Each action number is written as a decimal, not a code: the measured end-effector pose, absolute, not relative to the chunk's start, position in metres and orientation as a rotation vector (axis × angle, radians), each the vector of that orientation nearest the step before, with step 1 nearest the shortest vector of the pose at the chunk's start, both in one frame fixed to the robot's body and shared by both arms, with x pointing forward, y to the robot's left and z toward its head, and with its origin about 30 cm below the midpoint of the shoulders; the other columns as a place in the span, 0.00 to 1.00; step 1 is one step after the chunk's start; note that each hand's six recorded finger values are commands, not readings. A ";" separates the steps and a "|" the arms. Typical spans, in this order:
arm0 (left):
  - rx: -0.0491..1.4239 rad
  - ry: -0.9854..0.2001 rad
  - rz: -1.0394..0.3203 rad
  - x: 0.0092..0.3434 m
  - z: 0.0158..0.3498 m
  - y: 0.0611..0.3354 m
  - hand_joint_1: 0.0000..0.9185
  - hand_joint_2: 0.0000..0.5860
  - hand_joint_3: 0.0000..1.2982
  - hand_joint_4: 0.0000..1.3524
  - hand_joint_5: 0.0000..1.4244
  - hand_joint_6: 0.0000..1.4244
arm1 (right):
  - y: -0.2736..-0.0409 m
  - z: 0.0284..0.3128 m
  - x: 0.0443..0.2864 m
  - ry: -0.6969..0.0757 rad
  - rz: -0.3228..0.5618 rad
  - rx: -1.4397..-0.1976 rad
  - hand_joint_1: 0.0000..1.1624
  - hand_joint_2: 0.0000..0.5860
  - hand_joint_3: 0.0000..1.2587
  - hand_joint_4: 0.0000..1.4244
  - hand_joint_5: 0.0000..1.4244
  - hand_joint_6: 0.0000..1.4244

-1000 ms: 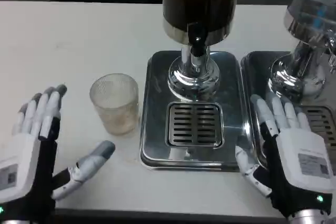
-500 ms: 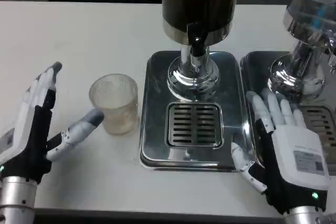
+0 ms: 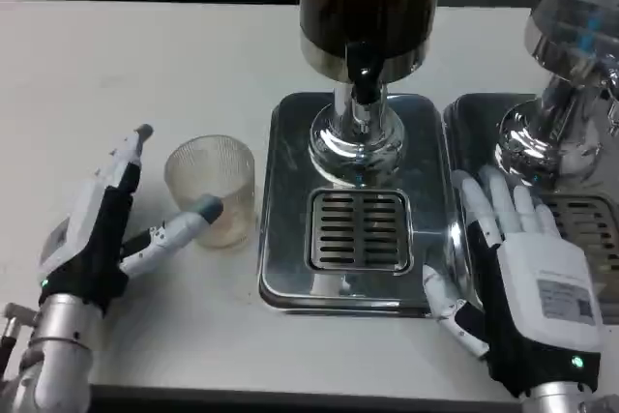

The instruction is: Grasp the cup under the faucet to collect the drink, then remove the cup.

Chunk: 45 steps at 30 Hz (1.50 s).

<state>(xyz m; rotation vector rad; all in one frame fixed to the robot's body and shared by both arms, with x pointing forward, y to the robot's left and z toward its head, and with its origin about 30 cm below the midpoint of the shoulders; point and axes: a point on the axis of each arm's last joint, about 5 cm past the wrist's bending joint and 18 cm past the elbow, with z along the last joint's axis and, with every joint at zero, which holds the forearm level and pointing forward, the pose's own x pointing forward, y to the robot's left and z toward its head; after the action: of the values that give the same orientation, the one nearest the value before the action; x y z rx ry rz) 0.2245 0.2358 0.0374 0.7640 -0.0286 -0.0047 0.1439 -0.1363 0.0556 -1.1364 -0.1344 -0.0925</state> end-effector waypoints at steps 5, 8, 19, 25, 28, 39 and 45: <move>0.755 -0.006 -0.037 0.229 0.035 0.228 0.26 0.03 0.00 0.00 0.00 0.00 | -0.136 0.058 0.144 -0.142 -0.099 -1.137 0.22 0.87 0.07 0.00 0.00 0.04; 0.753 -0.008 -0.046 0.233 0.036 0.224 0.33 0.06 0.00 0.00 0.00 0.00 | -0.136 0.058 0.143 -0.137 -0.102 -1.138 0.22 0.87 0.07 0.00 0.00 0.04; 0.727 -0.002 -0.051 0.241 0.036 0.211 0.40 0.08 0.00 0.00 0.00 0.00 | -0.132 0.058 0.134 -0.107 -0.114 -1.120 0.22 0.87 0.07 0.00 0.01 0.09; 0.693 0.010 -0.035 0.242 0.035 0.205 0.45 0.09 0.00 0.00 0.04 0.05 | -0.132 0.058 0.133 -0.097 -0.122 -1.123 0.22 0.87 0.07 0.00 0.01 0.10; 0.692 0.012 -0.035 0.243 0.035 0.204 0.48 0.09 0.00 0.00 0.09 0.10 | -0.132 0.059 0.133 -0.100 -0.125 -1.122 0.22 0.87 0.07 0.00 0.02 0.11; 0.677 -0.005 -0.039 0.250 0.039 0.196 0.53 0.11 0.14 0.18 0.31 0.33 | -0.132 0.060 0.129 -0.093 -0.134 -1.116 0.22 0.87 0.07 0.00 0.03 0.14; 0.688 -0.007 -0.031 0.251 0.039 0.195 0.64 0.13 0.43 0.49 0.57 0.66 | -0.132 0.061 0.129 -0.090 -0.137 -1.113 0.22 0.87 0.07 0.00 0.04 0.15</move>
<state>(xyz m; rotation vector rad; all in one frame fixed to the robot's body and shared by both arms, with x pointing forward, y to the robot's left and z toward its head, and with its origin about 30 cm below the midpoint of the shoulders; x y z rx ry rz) 0.2514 0.1946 0.0393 0.6877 -0.0068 -0.0306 0.1285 -0.1321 0.0606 -1.1129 -0.0903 -0.1374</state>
